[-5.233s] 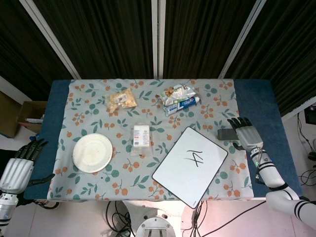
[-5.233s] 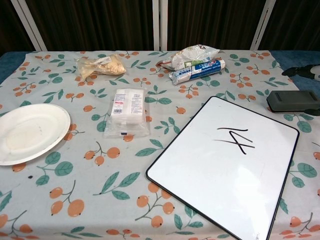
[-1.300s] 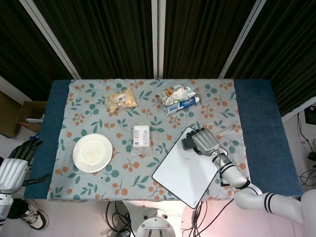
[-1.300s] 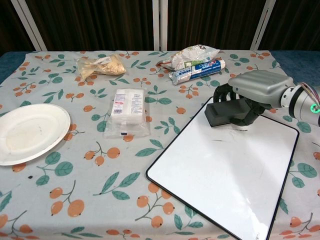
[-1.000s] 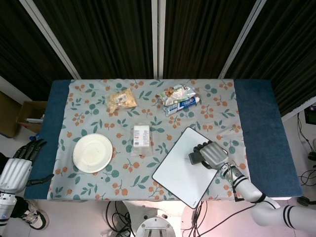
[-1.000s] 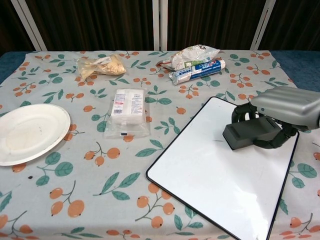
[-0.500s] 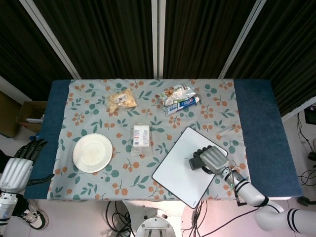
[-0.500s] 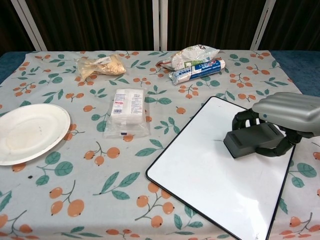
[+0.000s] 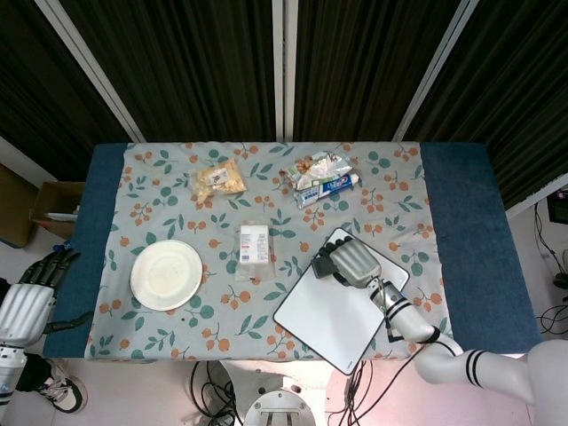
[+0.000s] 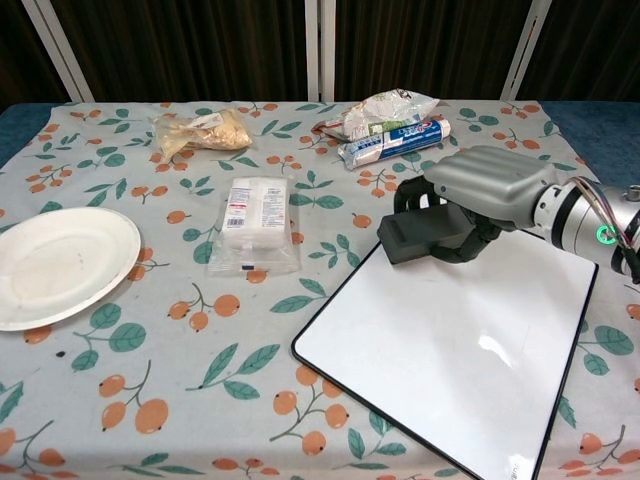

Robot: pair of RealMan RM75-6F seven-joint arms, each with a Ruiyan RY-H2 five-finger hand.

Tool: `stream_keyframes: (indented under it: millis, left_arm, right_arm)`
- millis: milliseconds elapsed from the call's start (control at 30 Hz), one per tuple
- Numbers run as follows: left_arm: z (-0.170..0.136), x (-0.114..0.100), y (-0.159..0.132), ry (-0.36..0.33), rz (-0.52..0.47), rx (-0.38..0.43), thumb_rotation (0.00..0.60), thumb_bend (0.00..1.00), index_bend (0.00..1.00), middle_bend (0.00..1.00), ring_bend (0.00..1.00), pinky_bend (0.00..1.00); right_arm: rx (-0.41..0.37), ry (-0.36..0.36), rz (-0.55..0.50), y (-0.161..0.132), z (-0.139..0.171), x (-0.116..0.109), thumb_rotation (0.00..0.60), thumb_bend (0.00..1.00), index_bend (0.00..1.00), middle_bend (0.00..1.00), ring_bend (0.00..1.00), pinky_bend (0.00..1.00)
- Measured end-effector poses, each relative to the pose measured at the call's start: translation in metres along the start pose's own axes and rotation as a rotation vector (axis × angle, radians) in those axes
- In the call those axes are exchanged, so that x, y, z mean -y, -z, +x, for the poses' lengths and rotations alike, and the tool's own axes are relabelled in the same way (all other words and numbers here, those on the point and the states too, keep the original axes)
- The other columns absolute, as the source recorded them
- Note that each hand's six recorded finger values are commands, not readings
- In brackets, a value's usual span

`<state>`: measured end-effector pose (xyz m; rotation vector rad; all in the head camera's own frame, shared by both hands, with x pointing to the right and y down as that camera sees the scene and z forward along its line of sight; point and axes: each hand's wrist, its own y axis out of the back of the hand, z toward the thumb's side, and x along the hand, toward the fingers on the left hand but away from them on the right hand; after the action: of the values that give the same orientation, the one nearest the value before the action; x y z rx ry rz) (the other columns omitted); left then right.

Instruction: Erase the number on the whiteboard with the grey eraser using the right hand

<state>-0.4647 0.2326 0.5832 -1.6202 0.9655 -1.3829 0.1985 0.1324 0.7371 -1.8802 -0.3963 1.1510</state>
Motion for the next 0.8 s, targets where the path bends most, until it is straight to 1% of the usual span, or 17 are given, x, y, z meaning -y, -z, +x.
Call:
stream_keyframes:
  millis: [133, 267, 567, 700, 800]
  left_arm:
    - [0.000, 0.000, 0.001, 0.000, -0.003, -0.002, 0.466, 0.06, 0.10, 0.09, 0.08, 0.18]
    - [0.000, 0.001, 0.000, 0.002, -0.001, 0.000, 0.465, 0.06, 0.10, 0.09, 0.08, 0.18]
    - [0.000, 0.000, -0.006, 0.002, 0.003, 0.013, 0.462, 0.06, 0.10, 0.09, 0.08, 0.18]
    - [-0.001, 0.000, -0.007, 0.002, 0.008, 0.013, 0.464, 0.06, 0.10, 0.09, 0.08, 0.18]
    - [0.000, -0.001, -0.007, 0.000, 0.009, 0.011, 0.463, 0.06, 0.10, 0.09, 0.08, 0.18]
  right_arm:
    - [-0.013, 0.002, 0.013, -0.003, 0.006, 0.000, 0.600, 0.40, 0.75, 0.65, 0.58, 0.72]
    - [-0.033, -0.038, 0.025, -0.003, 0.020, 0.004, 0.600, 0.40, 0.75, 0.65, 0.58, 0.72]
    - [-0.078, -0.181, 0.044, -0.004, 0.057, 0.020, 0.600, 0.40, 0.77, 0.66, 0.60, 0.74]
    - [-0.111, -0.247, 0.041, -0.010, 0.075, 0.026, 0.600, 0.40, 0.77, 0.66, 0.60, 0.74]
    - [-0.141, -0.291, 0.030, -0.015, 0.091, 0.027, 0.600, 0.40, 0.77, 0.66, 0.60, 0.75]
